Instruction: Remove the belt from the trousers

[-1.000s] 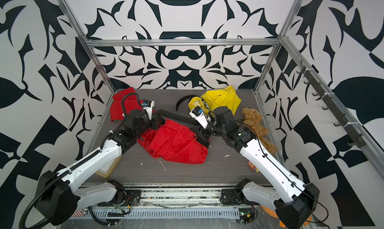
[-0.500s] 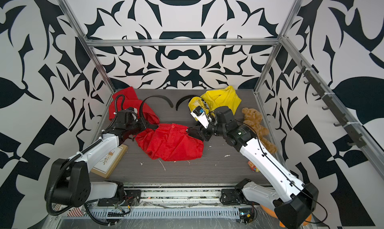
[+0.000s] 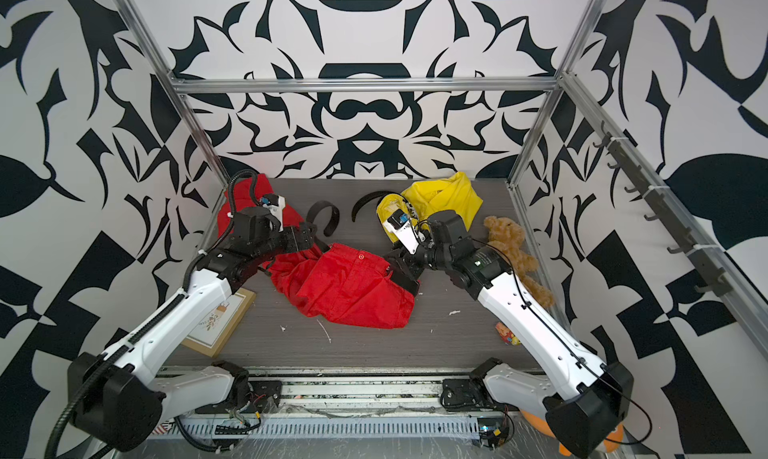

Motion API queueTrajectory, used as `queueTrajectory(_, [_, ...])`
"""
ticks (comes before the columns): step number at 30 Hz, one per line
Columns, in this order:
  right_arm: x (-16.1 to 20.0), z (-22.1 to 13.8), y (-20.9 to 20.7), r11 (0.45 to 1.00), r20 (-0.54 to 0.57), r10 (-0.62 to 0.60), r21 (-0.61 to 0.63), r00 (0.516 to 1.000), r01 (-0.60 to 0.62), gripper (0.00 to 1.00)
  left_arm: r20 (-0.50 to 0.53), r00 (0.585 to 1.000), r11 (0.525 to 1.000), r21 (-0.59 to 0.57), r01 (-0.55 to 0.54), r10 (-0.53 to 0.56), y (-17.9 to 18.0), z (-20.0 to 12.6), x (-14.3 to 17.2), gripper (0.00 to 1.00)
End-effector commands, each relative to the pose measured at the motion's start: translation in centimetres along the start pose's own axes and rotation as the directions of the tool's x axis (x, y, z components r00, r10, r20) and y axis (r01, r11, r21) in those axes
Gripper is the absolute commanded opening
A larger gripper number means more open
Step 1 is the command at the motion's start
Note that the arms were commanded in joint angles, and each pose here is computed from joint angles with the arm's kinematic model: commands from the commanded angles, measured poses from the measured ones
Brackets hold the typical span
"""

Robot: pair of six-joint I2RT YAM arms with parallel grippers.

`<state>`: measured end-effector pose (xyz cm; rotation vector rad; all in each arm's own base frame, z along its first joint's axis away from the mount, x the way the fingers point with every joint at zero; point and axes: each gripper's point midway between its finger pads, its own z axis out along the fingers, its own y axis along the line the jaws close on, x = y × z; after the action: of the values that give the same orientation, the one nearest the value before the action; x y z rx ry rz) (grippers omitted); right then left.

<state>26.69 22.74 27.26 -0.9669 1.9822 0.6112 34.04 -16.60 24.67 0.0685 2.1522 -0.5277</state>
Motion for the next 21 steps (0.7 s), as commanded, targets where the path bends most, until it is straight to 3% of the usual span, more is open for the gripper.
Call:
queueTrajectory(1, [-3.0,-0.9,-0.8,0.999,0.078,-0.001,0.045,0.997,-0.003,0.0,-0.036,0.99,0.99,0.004,-0.138,0.138,-2.2,-1.6,1.3,0.99])
queueTrajectory(8, [-4.2,-0.4,-1.8,0.997,0.09,0.04,0.069,0.995,-0.046,0.0,-0.099,0.979,0.949,0.281,-0.144,0.178,-9.8,0.1,9.2,0.99])
queueTrajectory(13, [-5.1,-0.2,-1.6,0.996,0.105,0.07,0.045,0.992,-0.075,0.0,-0.121,0.972,0.927,0.345,-0.148,0.2,-12.6,3.3,12.7,1.0])
queueTrajectory(21, [-7.7,-1.6,-1.1,0.996,0.163,0.07,0.047,0.984,-0.079,0.0,-0.29,0.935,0.923,0.376,-0.083,0.202,-13.1,9.7,19.3,0.67])
